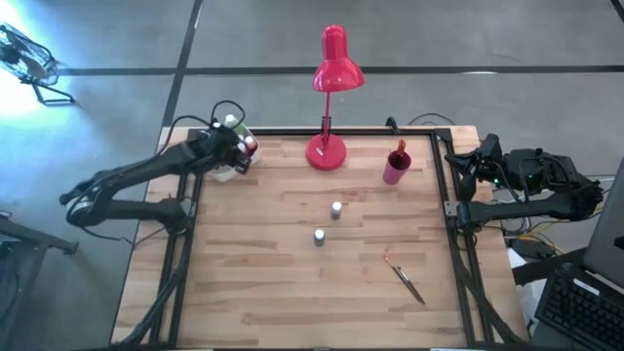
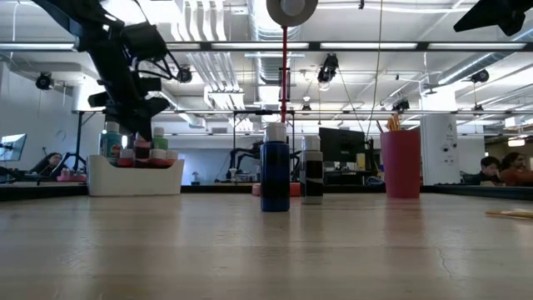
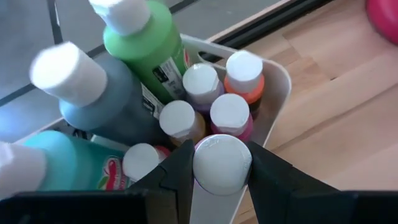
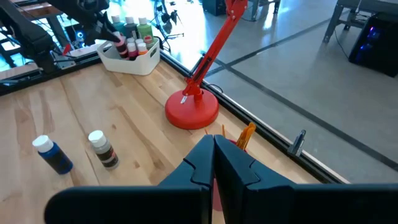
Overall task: Pick & Place Paint Supplies
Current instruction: Put the light pink paint bottle into the white bin
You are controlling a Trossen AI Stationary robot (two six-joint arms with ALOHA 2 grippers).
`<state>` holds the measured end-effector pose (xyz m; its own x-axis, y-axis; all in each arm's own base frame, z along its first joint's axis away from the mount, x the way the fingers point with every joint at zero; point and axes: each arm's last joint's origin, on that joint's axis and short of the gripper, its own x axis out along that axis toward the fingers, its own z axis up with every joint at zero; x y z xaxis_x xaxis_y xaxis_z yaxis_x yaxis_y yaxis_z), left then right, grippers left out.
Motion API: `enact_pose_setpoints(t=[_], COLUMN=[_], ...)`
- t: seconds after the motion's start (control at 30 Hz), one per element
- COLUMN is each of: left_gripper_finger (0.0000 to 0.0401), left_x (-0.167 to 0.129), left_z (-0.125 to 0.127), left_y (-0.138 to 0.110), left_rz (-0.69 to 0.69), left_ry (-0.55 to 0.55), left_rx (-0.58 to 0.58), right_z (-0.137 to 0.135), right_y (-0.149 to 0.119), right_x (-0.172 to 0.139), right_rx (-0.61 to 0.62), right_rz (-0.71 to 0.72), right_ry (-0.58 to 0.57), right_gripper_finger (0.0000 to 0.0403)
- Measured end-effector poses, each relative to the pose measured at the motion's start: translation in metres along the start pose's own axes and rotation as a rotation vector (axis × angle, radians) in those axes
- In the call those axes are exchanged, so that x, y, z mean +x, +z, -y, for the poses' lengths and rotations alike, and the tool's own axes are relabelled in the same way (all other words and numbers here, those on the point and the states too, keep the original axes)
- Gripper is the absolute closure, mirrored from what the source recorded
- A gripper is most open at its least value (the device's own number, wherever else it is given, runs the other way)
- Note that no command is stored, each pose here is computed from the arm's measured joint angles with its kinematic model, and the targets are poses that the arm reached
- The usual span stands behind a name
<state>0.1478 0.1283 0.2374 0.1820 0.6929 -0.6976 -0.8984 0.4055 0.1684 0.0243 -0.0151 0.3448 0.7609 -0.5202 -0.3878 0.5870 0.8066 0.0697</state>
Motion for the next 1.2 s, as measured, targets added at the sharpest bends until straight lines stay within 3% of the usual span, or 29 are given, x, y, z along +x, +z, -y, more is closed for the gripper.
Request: enact_pose_setpoints(t=[0.9,1.2], left_gripper_finger=[0.0278,0.016], left_x=[0.038,0.036], left_z=[0.011,0.01], left_y=[-0.018,-0.014], left_rz=[-0.03,-0.026], left_ry=[0.049,0.055], left_rx=[-0.056,-0.035], right_z=[0.0,0.0], right_y=[0.0,0.0], right_x=[0.0,0.0], right_rx=[0.0,0.0], right_rz=[0.0,0.0], right_ry=[0.0,0.0], right_gripper_finger=[0.0394,0.0394])
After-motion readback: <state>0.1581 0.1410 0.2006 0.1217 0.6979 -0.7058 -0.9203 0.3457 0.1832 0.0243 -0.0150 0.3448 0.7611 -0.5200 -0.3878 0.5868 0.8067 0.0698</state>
